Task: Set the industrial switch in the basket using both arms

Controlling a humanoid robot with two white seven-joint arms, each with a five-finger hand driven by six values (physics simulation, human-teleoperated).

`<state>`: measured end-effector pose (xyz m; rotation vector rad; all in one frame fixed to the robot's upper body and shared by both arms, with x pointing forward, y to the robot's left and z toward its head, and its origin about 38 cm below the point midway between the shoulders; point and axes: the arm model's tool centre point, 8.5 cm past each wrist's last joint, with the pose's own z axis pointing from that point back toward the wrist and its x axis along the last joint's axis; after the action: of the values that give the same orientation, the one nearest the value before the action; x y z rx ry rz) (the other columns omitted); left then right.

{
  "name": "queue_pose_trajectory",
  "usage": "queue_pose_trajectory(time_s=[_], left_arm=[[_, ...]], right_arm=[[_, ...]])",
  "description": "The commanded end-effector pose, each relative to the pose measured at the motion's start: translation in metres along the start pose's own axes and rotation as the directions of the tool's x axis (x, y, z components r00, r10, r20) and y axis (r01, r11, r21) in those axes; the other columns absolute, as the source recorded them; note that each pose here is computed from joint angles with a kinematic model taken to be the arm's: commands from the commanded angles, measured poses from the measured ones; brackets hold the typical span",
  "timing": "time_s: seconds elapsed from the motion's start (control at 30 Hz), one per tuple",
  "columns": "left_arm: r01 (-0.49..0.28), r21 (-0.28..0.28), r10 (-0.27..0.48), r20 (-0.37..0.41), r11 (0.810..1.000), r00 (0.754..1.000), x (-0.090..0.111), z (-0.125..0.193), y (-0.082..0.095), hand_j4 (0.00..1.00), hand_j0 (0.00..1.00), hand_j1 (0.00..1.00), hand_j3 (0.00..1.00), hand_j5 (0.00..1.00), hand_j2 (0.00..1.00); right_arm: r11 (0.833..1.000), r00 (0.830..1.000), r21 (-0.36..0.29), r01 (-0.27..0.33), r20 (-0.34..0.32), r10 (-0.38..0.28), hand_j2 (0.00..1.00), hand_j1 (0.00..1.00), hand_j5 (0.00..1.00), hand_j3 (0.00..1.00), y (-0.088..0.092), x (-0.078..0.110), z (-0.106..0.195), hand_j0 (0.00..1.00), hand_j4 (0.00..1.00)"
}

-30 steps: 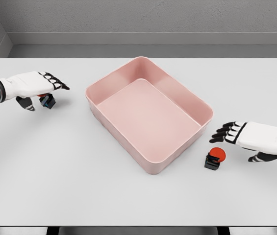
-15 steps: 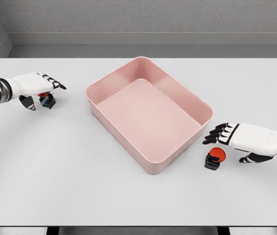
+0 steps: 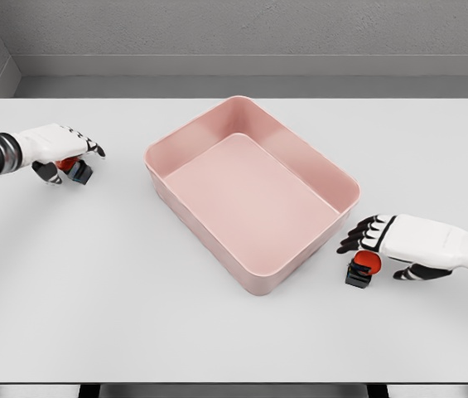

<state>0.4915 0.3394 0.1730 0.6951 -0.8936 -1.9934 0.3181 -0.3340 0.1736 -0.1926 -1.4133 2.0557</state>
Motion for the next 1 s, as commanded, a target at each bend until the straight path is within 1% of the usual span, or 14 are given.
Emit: queue_pose_trajectory(time_s=[0.0, 0.07, 0.13, 0.2, 0.27, 0.37, 0.43, 0.67, 0.77, 0.9, 0.97], left_arm=[[-0.002, 0.0, 0.002, -0.004, 1.0, 1.0, 0.0, -0.001, 0.0, 0.86, 0.86, 0.86, 0.86, 0.86, 0.86], [-0.002, 0.0, 0.002, -0.004, 1.0, 1.0, 0.0, -0.001, 0.0, 0.86, 0.86, 0.86, 0.86, 0.86, 0.86], [-0.002, -0.002, 0.002, -0.003, 1.0, 1.0, 0.0, -0.001, 0.0, 0.78, 0.78, 0.78, 0.78, 0.78, 0.78], [-0.001, -0.004, 0.001, -0.004, 1.0, 1.0, -0.001, -0.001, -0.001, 0.73, 0.73, 0.73, 0.73, 0.73, 0.73], [-0.002, -0.003, 0.002, -0.002, 1.0, 1.0, -0.001, -0.001, -0.001, 0.72, 0.72, 0.72, 0.72, 0.72, 0.72], [-0.001, -0.002, 0.001, -0.002, 1.0, 1.0, -0.001, -0.001, 0.0, 0.67, 0.67, 0.67, 0.67, 0.67, 0.67], [0.004, 0.015, -0.004, -0.005, 1.0, 1.0, -0.003, 0.001, 0.009, 0.67, 0.67, 0.67, 0.67, 0.67, 0.67], [0.006, 0.015, -0.006, -0.006, 1.0, 1.0, -0.003, 0.002, 0.009, 0.67, 0.67, 0.67, 0.67, 0.67, 0.67], [0.009, 0.015, -0.009, -0.001, 1.0, 1.0, -0.003, 0.002, 0.009, 0.55, 0.55, 0.55, 0.55, 0.55, 0.55], [0.013, 0.016, -0.013, 0.0, 1.0, 1.0, -0.003, 0.003, 0.01, 0.53, 0.53, 0.53, 0.53, 0.53, 0.53], [0.019, 0.024, -0.019, -0.001, 1.0, 1.0, -0.004, 0.004, 0.015, 0.51, 0.51, 0.51, 0.51, 0.51, 0.51]], right_arm=[[1.0, 1.0, -0.003, 0.01, 0.006, -0.01, 0.9, 0.9, 0.9, 0.9, 0.001, 0.001, -0.002, 0.9, 0.9], [1.0, 1.0, -0.007, 0.013, 0.012, -0.013, 0.9, 0.9, 0.9, 0.9, 0.002, 0.002, -0.004, 0.9, 0.9], [1.0, 1.0, -0.013, 0.009, 0.013, -0.009, 0.9, 0.9, 0.9, 0.9, 0.0, 0.002, -0.005, 0.9, 0.9], [1.0, 1.0, -0.027, 0.011, 0.017, -0.01, 0.92, 0.92, 0.92, 0.92, -0.002, 0.003, -0.007, 0.92, 0.92], [0.999, 1.0, -0.039, 0.005, 0.018, -0.004, 0.92, 0.92, 0.92, 0.92, -0.005, 0.002, -0.008, 0.92, 0.92], [1.0, 0.999, -0.025, 0.008, 0.037, -0.007, 0.92, 0.92, 0.92, 0.92, -0.002, 0.005, -0.014, 0.92, 0.92], [1.0, 0.999, -0.019, 0.011, 0.038, -0.01, 0.91, 0.91, 0.91, 0.91, 0.0, 0.006, -0.014, 0.91, 0.91], [1.0, 0.999, -0.017, 0.011, 0.039, -0.01, 0.85, 0.85, 0.85, 0.85, 0.0, 0.006, -0.014, 0.85, 0.85], [1.0, 0.999, -0.008, 0.018, 0.046, -0.017, 0.85, 0.85, 0.85, 0.85, 0.004, 0.008, -0.016, 0.85, 0.85], [1.0, 0.998, 0.006, 0.025, 0.054, -0.026, 0.85, 0.85, 0.85, 0.85, 0.008, 0.009, -0.018, 0.85, 0.85], [1.0, 0.998, 0.006, 0.025, 0.056, -0.026, 0.85, 0.85, 0.85, 0.85, 0.009, 0.01, -0.019, 0.85, 0.85]])
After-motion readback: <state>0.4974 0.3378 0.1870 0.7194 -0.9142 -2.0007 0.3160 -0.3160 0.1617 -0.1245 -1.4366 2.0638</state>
